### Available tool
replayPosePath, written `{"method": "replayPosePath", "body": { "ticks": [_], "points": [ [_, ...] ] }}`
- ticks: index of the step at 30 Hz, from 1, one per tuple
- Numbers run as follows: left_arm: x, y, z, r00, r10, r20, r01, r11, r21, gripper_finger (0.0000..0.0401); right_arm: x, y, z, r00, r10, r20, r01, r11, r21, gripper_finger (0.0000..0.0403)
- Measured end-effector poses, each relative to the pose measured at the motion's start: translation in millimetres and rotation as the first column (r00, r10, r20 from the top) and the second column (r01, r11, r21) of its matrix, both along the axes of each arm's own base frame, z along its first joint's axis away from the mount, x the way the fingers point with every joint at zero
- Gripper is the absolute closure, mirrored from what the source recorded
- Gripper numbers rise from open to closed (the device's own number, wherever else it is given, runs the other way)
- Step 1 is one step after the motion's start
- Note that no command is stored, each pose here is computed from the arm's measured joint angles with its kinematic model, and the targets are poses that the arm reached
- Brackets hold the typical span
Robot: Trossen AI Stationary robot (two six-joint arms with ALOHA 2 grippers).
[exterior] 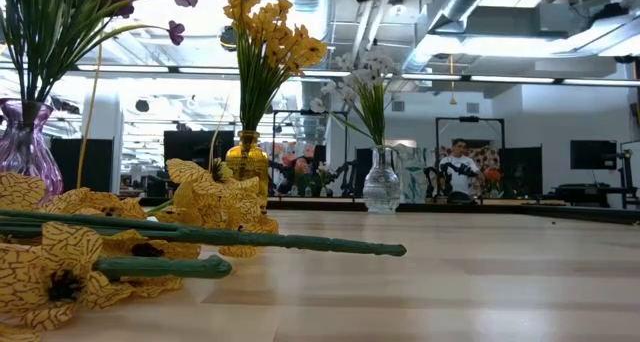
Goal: Sort flowers into vase by color
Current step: Put the white flowers into the transparent vase
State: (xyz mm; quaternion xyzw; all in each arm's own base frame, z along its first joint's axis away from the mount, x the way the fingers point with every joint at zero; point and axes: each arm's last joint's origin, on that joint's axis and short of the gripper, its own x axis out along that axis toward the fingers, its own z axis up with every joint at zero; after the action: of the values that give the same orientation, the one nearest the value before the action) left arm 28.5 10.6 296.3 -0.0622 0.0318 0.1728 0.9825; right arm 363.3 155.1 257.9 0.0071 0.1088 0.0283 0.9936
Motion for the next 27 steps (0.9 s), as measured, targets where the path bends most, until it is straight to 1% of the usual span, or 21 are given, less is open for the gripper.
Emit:
{"method": "replayPosePath", "body": {
  "ticks": [3,6,8,11,14,16,19,24,27],
  "points": [
    [0.1,-0.1,0.0,1.0,-0.004,0.0,0.004,1.0,-0.001,0.0232,-0.1,4.2,4.5,0.999,0.032,0.013,-0.032,0.999,0.014,0.0196],
    [0.1,-0.1,-0.1,1.0,-0.004,0.0,0.004,1.0,-0.002,0.0232,-1.0,6.7,4.9,0.999,0.042,0.016,-0.043,0.999,0.018,0.0196],
    [0.1,-0.1,-0.1,1.0,-0.004,0.0,0.004,1.0,-0.002,0.0232,-0.3,8.0,6.5,0.998,0.045,0.04,-0.046,0.999,0.028,0.0196],
    [0.1,-0.1,-0.1,1.0,-0.005,0.0,0.005,1.0,-0.002,0.0232,10.3,15.4,6.8,0.993,0.077,0.094,-0.082,0.995,0.048,0.0196],
    [0.1,-0.2,-0.1,1.0,-0.008,0.0,0.008,1.0,-0.002,0.0232,31.6,27.5,0.9,0.988,0.139,0.075,-0.139,0.99,0.004,0.0196],
    [0.3,-0.7,-0.1,1.0,-0.027,0.002,0.027,1.0,-0.006,0.0232,45.8,37.0,-4.8,0.985,0.171,0.033,-0.17,0.985,-0.04,0.0196],
    [0.8,-1.9,-0.3,0.997,-0.071,0.005,0.071,0.997,-0.018,0.0232,68.0,48.2,-8.3,0.977,0.213,-0.032,-0.215,0.974,-0.076,0.0196],
    [0.9,-2.2,-0.3,0.997,-0.082,0.011,0.083,0.996,-0.033,0.0232,99.8,58.6,-10.2,0.964,0.233,-0.129,-0.245,0.965,-0.087,0.0196],
    [0.9,-2.2,-0.4,0.997,-0.083,0.011,0.083,0.996,-0.033,0.0232,114.5,61.4,-14.3,0.954,0.228,-0.193,-0.249,0.964,-0.097,0.0196]
  ]
}}
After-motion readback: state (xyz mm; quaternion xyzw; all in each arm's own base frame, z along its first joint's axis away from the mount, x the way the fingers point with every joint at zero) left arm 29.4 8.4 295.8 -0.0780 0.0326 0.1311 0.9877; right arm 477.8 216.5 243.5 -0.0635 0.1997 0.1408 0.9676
